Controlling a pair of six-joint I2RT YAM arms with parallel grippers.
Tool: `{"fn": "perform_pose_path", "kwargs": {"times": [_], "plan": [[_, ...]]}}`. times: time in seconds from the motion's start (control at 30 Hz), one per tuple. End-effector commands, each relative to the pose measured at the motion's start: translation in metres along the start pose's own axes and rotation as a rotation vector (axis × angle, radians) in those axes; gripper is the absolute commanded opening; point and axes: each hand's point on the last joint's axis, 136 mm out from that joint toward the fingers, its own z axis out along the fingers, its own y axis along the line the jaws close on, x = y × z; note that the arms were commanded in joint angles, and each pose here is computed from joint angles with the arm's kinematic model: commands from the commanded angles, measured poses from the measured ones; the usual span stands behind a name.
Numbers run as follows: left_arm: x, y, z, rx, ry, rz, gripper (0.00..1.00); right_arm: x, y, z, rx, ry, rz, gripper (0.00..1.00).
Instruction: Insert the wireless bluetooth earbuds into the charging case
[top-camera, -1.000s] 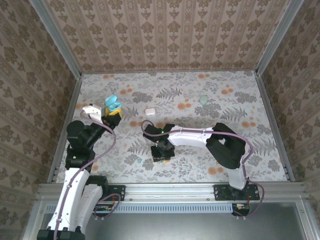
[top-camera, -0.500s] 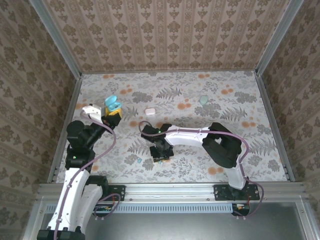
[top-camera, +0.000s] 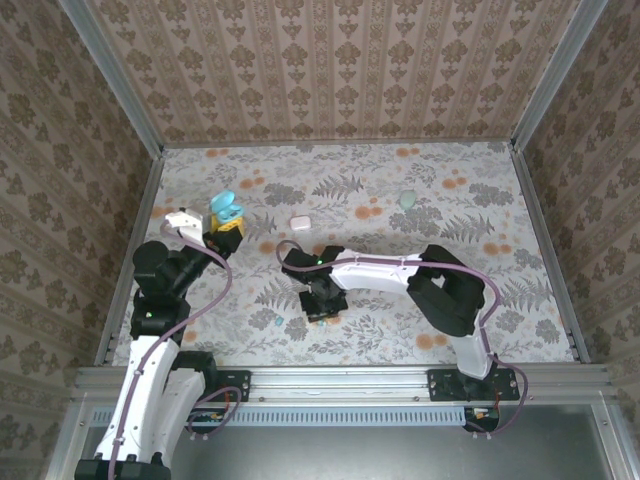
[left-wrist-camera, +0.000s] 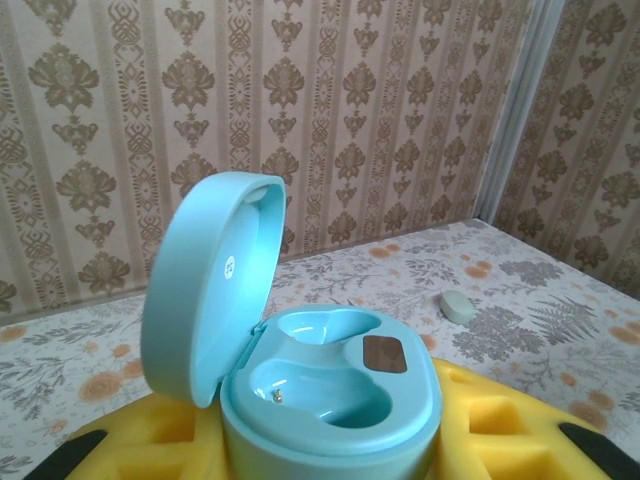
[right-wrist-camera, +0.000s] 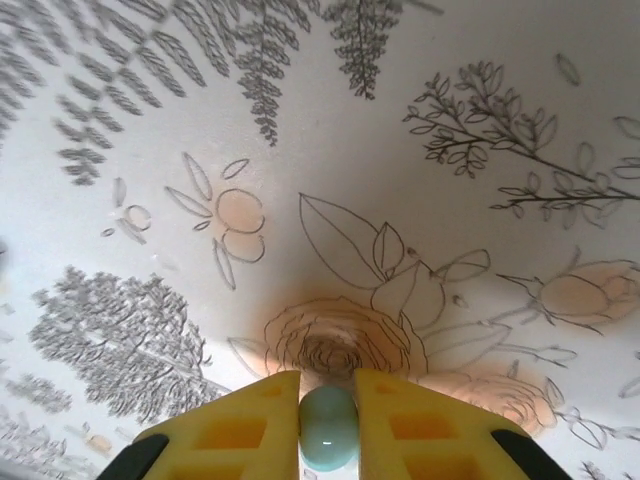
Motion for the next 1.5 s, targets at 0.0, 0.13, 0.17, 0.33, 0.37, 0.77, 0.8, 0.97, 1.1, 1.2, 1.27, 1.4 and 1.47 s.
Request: {"fn": "perform_pose_path", "kwargs": {"times": [0.0,0.13,0.17,0.33,0.37,0.77,0.8,0.97,1.1,1.2,1.27,1.4,1.47], "plan": [[-0.002,-0.012,0.003,0.088,-0.018,0.0,0.36,-0.02,0.011,-0.06,-0.205,-0.129,0.007,0.19],[-0.002,-0.025,0.009,0.17,-0.022,-0.004,0.36,-0.042,0.023,-0.134,-0.613,-0.204,0.072,0.19],[-0.003,-0.026,0.01,0.174,-0.025,0.0,0.36,-0.047,0.027,-0.156,-0.725,-0.223,0.068,0.19],[-0.006,-0.034,0.019,0.2,-0.031,0.017,0.36,-0.063,0.023,-0.249,-1.124,-0.241,0.037,0.2],[-0.006,-0.036,0.02,0.207,-0.034,0.021,0.36,-0.063,0.022,-0.258,-1.163,-0.224,0.02,0.2],[-0.003,-0.07,0.022,0.381,-0.063,0.109,0.36,-0.066,0.031,-0.307,-1.308,-0.132,-0.079,0.2],[-0.001,-0.071,0.022,0.39,-0.061,0.114,0.36,-0.068,0.031,-0.307,-1.311,-0.133,-0.072,0.2],[0.001,-0.073,0.022,0.411,-0.057,0.138,0.36,-0.081,0.032,-0.307,-1.334,-0.132,0.021,0.2],[0.0,-0.078,0.023,0.446,-0.063,0.156,0.36,-0.086,0.031,-0.306,-1.299,-0.198,0.029,0.19],[-0.001,-0.082,0.023,0.469,-0.073,0.17,0.36,-0.084,0.03,-0.305,-1.185,-0.312,-0.032,0.19],[-0.001,-0.084,0.024,0.481,-0.076,0.184,0.36,-0.083,0.034,-0.313,-1.153,-0.379,-0.09,0.2],[-0.002,-0.089,0.026,0.508,-0.073,0.209,0.36,-0.089,0.04,-0.325,-1.157,-0.46,-0.128,0.2],[-0.002,-0.092,0.027,0.521,-0.068,0.212,0.36,-0.09,0.046,-0.326,-1.149,-0.477,-0.153,0.2]]}}
